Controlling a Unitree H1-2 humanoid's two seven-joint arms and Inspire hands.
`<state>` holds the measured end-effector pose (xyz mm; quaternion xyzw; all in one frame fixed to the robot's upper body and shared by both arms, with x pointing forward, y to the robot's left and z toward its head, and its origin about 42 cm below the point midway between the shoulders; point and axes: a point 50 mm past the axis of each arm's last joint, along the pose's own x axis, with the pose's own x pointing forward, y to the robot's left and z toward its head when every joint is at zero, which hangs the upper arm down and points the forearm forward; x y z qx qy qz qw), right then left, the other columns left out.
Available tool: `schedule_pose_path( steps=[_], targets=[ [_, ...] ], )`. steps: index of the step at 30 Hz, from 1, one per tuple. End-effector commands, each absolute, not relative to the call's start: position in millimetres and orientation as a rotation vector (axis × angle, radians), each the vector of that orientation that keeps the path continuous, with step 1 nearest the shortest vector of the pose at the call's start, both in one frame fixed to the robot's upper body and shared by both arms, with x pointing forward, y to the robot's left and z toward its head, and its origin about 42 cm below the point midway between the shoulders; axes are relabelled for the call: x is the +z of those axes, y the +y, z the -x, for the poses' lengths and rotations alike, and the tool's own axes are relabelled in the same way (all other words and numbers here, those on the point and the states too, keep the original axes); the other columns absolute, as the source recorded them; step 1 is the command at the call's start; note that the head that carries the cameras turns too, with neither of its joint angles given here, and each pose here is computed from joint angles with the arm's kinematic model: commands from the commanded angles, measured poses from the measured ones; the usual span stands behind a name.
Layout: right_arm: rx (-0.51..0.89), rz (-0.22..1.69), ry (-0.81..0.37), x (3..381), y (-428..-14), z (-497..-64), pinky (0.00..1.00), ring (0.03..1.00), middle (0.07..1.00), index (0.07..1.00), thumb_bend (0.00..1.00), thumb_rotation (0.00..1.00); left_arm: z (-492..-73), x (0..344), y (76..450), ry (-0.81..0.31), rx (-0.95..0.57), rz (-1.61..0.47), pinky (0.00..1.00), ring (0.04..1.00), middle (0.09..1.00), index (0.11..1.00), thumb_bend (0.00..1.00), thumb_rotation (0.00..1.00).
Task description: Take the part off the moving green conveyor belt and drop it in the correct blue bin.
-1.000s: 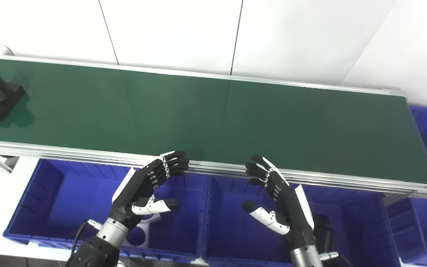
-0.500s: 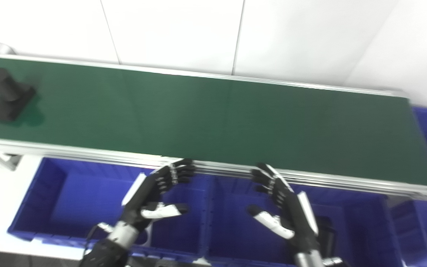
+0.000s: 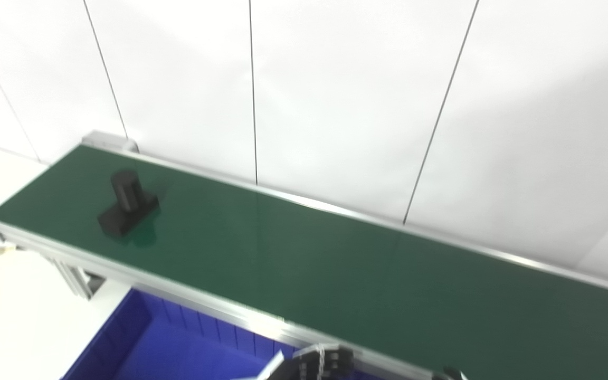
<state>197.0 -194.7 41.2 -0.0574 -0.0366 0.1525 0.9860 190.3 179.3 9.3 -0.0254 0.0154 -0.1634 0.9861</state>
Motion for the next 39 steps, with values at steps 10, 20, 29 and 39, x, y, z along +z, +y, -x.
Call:
schedule_pose_path(
  steps=[10, 20, 29, 39],
  targets=[
    [0.294, 0.116, -0.162, 51, -199, -206, 0.73, 0.811, 0.826, 0.897, 0.68, 0.54, -205, 12, 168, -0.031, -0.33, 0.045, 0.68, 0.721, 0.753, 0.744, 0.93, 0.27],
    [0.293, 0.117, -0.216, 71, -195, -209, 0.71, 0.799, 0.82, 0.901, 0.65, 0.51, -205, 14, 168, -0.037, -0.331, 0.045, 0.68, 0.72, 0.752, 0.743, 0.93, 0.26],
    [0.325, 0.15, -0.381, 137, -168, -231, 0.64, 0.767, 0.795, 0.857, 0.6, 0.44, -205, 16, 168, -0.043, -0.334, 0.045, 0.68, 0.722, 0.755, 0.75, 0.93, 0.27],
    [0.407, 0.246, -0.516, 207, -135, -284, 0.63, 0.77, 0.804, 0.841, 0.66, 0.51, -205, 15, 168, -0.042, -0.332, 0.049, 0.68, 0.723, 0.759, 0.756, 0.94, 0.27]
  ],
)
